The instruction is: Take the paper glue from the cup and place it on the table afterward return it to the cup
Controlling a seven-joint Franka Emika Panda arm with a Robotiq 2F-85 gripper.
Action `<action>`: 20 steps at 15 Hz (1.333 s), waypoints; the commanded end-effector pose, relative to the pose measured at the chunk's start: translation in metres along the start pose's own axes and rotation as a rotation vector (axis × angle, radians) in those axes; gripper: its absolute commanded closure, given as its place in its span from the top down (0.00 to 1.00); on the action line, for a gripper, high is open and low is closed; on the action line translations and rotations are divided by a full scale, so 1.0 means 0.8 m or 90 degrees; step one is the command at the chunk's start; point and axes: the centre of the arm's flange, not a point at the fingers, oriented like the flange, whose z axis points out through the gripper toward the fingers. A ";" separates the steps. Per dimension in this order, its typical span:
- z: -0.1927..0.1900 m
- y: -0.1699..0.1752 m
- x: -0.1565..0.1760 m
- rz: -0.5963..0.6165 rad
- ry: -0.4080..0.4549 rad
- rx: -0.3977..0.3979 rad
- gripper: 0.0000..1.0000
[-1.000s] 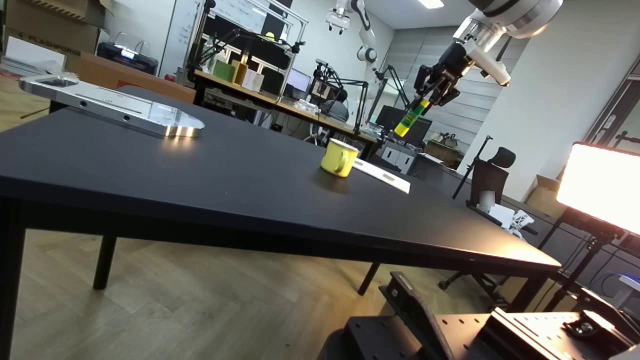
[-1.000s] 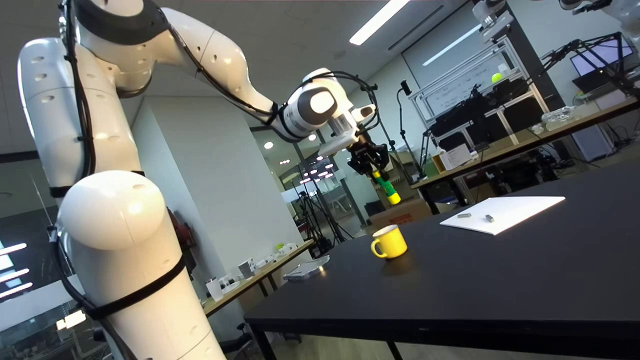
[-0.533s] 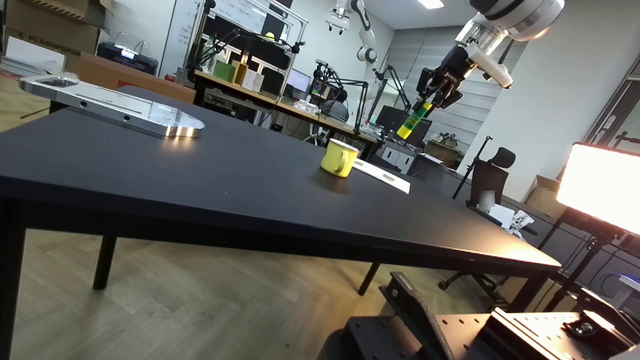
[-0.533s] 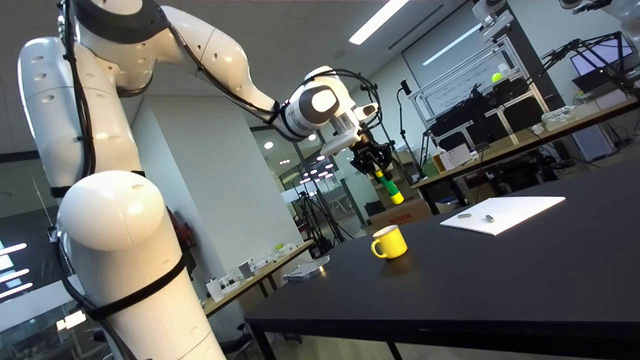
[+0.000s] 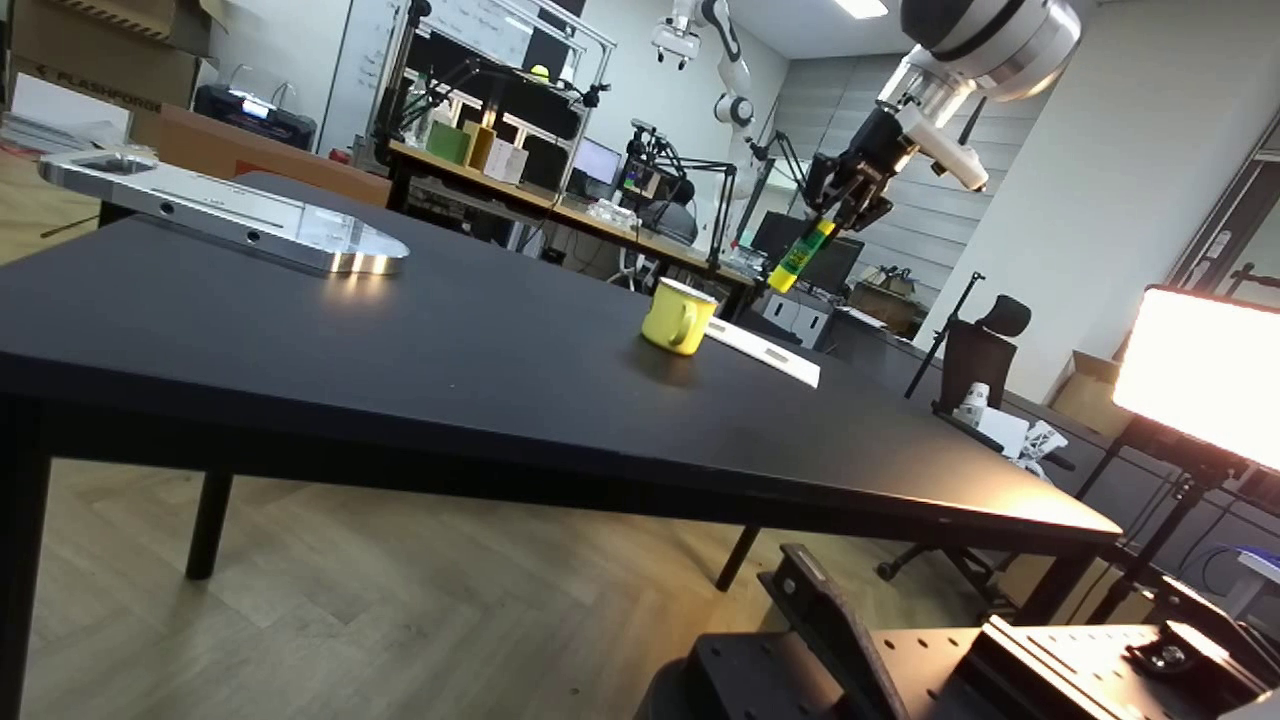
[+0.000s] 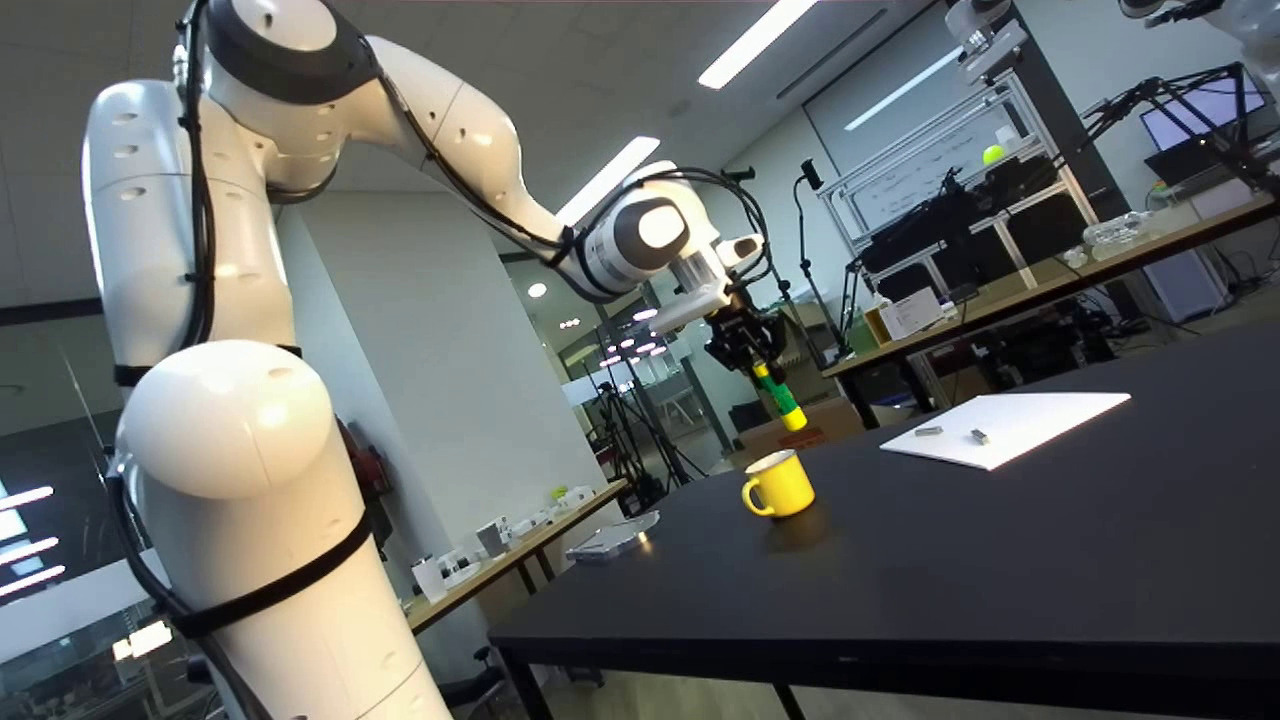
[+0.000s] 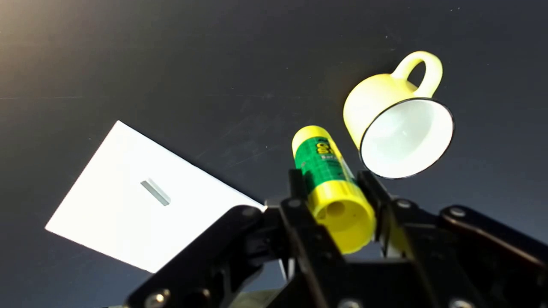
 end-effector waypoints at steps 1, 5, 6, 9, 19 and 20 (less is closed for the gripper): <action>0.032 -0.037 0.037 -0.029 0.003 0.006 0.09; 0.055 -0.081 0.051 -0.064 0.008 0.026 0.09; 0.060 -0.088 0.052 -0.069 0.005 0.030 0.09; 0.079 -0.104 0.049 -0.081 -0.007 0.036 0.09; 0.133 -0.109 0.038 -0.098 -0.080 0.024 0.09; 0.135 -0.108 0.037 -0.101 -0.083 0.022 0.09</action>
